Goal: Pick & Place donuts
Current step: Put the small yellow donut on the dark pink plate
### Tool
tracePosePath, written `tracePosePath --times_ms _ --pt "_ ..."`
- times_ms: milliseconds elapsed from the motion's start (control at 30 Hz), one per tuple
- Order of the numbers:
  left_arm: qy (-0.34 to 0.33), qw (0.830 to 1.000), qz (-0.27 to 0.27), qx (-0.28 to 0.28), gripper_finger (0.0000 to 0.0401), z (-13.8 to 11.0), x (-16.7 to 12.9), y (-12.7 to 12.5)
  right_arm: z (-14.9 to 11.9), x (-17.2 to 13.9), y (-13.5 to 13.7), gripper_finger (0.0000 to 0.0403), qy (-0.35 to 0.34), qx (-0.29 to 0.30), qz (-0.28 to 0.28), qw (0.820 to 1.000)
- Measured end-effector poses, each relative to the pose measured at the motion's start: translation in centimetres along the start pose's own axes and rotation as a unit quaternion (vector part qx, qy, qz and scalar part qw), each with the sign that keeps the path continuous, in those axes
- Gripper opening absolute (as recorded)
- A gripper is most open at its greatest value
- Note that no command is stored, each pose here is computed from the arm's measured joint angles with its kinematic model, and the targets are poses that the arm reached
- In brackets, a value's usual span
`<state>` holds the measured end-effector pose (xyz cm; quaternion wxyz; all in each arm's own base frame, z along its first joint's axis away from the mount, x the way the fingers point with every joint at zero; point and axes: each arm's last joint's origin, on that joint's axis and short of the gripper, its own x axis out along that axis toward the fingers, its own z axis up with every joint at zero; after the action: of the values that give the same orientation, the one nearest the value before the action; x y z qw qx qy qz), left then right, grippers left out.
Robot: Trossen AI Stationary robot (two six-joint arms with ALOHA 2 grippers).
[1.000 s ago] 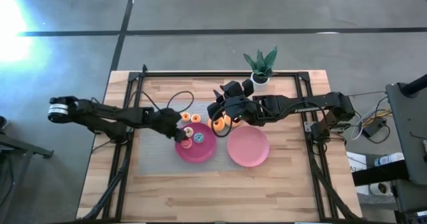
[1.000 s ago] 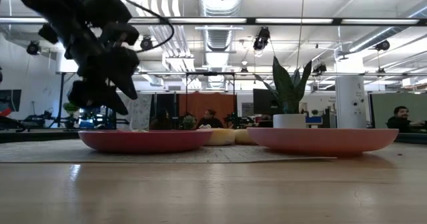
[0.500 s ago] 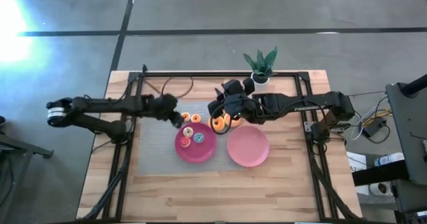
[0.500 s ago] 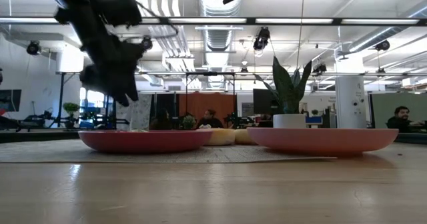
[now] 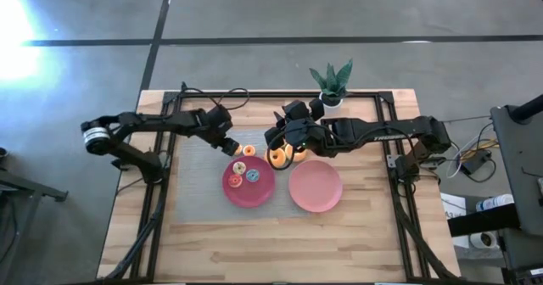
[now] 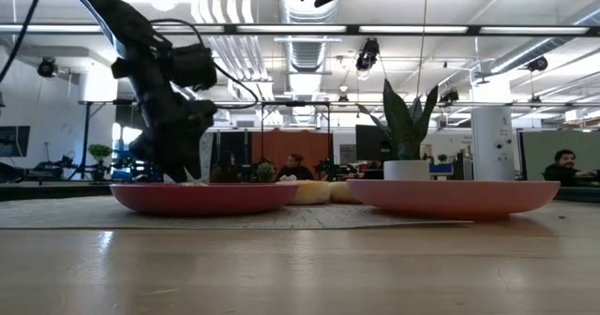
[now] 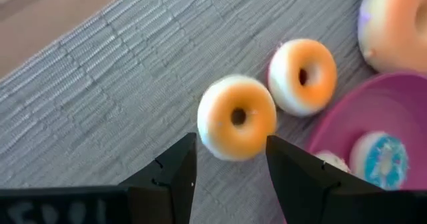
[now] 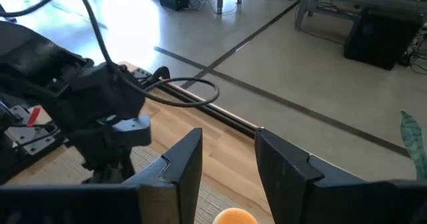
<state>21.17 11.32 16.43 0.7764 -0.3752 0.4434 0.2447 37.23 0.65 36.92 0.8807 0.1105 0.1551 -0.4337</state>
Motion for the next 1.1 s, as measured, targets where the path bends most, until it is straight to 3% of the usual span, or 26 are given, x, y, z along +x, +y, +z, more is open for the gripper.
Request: tracePosePath --times_ms 300,700,900,1100 --pt "0.013 1.0 0.004 0.002 0.0139 0.2 1.7 0.3 0.0 0.1 -0.1 0.0128 0.001 -0.001 -0.003 1.0" --pt "-0.029 0.999 0.011 0.018 0.0007 0.8 1.6 0.1 -0.1 0.2 -0.3 0.0128 0.008 -0.011 -0.009 1.0" --pt "-0.039 0.999 0.006 0.025 0.0001 1.0 1.0 -0.1 -0.2 0.3 -0.3 0.0128 0.015 -0.011 0.0 1.0" --pt "-0.091 0.995 0.015 0.048 0.0 0.8 -2.2 -0.7 -0.1 1.4 -1.0 0.0128 0.067 0.007 0.042 0.997"
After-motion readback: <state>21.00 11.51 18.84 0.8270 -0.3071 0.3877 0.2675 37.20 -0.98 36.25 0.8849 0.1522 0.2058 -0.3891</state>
